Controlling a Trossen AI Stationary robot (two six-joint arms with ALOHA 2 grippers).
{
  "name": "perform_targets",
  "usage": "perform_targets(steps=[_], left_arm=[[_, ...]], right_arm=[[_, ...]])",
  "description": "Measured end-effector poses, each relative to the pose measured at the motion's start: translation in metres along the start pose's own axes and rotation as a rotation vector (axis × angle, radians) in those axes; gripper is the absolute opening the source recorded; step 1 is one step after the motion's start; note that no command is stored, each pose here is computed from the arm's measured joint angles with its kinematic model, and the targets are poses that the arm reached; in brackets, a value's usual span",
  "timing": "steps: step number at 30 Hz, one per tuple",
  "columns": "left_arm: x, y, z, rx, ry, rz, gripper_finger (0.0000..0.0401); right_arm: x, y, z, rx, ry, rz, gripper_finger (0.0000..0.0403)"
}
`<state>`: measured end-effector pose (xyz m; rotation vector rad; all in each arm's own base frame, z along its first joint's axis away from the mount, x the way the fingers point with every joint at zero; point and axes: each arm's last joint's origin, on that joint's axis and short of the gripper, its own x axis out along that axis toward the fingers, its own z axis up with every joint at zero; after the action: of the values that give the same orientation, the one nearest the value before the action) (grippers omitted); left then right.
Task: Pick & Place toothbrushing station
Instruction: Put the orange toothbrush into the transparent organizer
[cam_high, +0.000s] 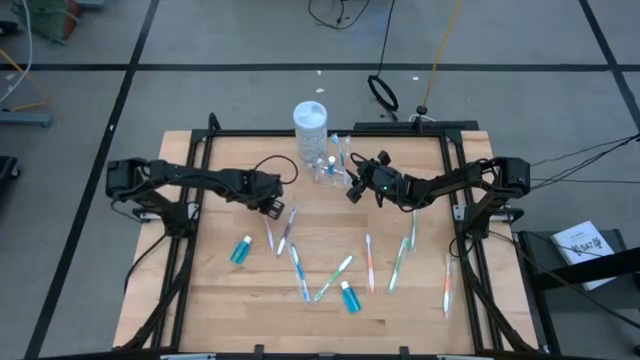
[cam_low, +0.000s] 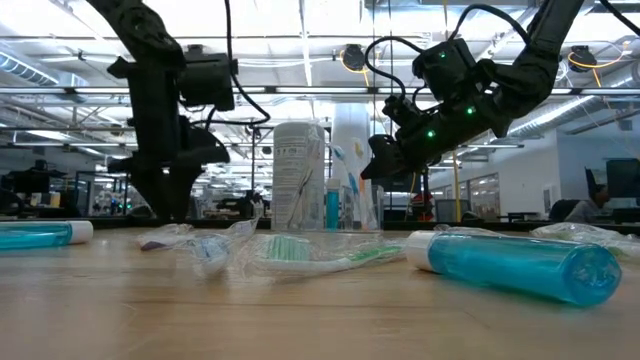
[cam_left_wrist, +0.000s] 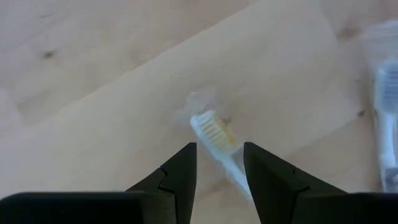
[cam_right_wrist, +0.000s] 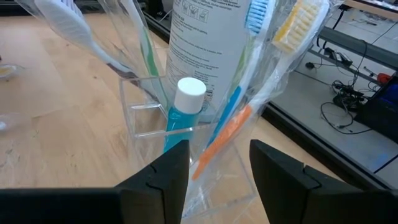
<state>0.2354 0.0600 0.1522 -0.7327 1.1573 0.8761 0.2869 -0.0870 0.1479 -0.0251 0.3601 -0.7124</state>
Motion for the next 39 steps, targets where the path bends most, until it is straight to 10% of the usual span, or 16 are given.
perform_targets(steps=[39], left_arm=[[0.023,0.0,0.01,0.154,0.056,-0.043,0.0136]], right_arm=[[0.0,0.0,0.0,0.0,0.0,0.0,0.016]])
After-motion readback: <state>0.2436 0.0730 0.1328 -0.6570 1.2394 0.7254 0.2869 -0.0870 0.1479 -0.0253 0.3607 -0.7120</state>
